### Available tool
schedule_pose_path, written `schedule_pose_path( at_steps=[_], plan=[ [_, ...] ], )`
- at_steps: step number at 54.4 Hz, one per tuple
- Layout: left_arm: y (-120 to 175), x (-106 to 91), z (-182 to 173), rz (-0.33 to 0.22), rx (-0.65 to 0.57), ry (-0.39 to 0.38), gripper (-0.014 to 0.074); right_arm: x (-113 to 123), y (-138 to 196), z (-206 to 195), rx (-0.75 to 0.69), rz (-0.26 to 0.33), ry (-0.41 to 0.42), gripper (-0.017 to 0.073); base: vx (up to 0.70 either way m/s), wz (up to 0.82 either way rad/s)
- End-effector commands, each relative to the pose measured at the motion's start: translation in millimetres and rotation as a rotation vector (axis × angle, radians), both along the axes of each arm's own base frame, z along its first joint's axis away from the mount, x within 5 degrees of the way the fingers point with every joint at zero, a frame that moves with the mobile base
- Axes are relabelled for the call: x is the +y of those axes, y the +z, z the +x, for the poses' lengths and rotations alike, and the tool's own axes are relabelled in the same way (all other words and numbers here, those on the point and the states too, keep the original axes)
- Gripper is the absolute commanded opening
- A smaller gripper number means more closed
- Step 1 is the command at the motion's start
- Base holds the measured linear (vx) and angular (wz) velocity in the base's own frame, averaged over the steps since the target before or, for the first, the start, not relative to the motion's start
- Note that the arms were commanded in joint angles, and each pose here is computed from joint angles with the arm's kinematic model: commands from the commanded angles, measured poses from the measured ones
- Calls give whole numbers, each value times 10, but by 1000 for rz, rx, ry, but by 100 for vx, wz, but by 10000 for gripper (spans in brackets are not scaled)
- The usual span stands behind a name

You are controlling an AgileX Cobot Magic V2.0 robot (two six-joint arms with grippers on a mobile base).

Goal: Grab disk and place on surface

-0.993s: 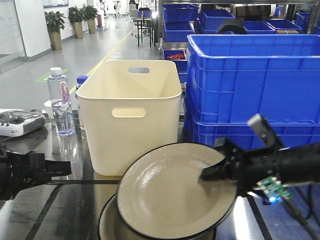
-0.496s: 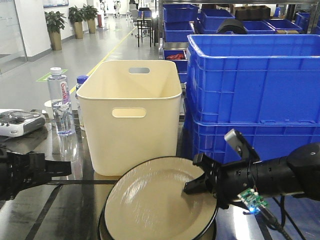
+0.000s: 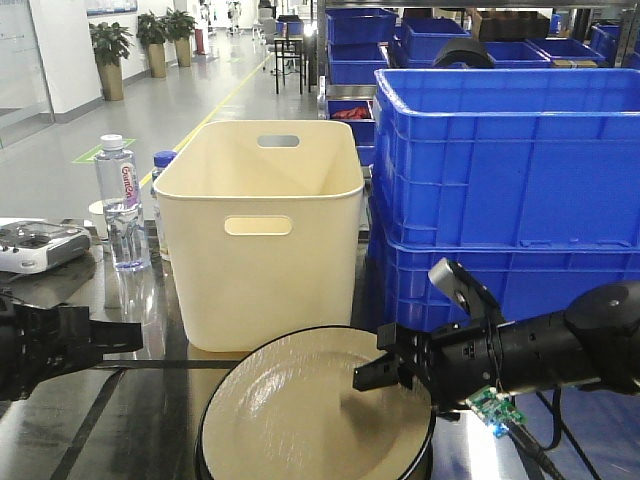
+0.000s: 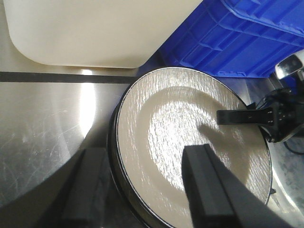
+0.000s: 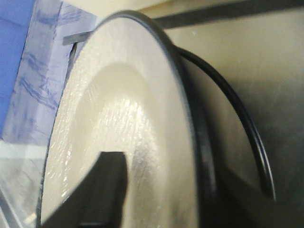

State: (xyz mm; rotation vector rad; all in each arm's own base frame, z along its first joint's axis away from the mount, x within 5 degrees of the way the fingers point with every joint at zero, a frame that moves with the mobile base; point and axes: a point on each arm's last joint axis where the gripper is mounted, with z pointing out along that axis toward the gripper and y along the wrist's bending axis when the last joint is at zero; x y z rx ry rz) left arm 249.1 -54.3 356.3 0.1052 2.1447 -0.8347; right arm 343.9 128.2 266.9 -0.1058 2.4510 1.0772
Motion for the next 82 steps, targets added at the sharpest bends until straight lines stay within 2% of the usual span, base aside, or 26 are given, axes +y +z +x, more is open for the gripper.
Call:
schedule_pose_path(
  at_steps=[1,11,18,27,33,41,53,71,82],
  plan=[
    [202,-1,-38,-47,-71,27,468,-7,385,-10,-141,-2,43,484,0,0],
    [201,-3,-41,-47,-69,23,468,-57,598,-3,-210,-180,165,596,0,0],
    [201,-3,-41,-47,-69,23,468,-120,750,13,-226,-292,182,596,0,0],
    [200,-4,-42,-47,-68,21,468,-179,929,22,-250,-380,187,585,0,0],
    [198,-8,-46,-47,-65,16,468,-192,1088,0,-238,-362,136,585,0,0],
    [197,-11,-49,-48,-62,12,464,-217,1350,-106,-341,-340,94,566,0,0],
    [197,-11,-50,-44,-65,9,418,-264,1621,-307,-436,-329,62,438,0,0],
    [197,-11,-50,-44,-65,9,328,-273,1669,-360,-449,-328,64,265,0,0],
    [197,-11,-50,-44,-65,9,300,-273,1669,-360,-449,-328,64,197,0,0]
  ],
)
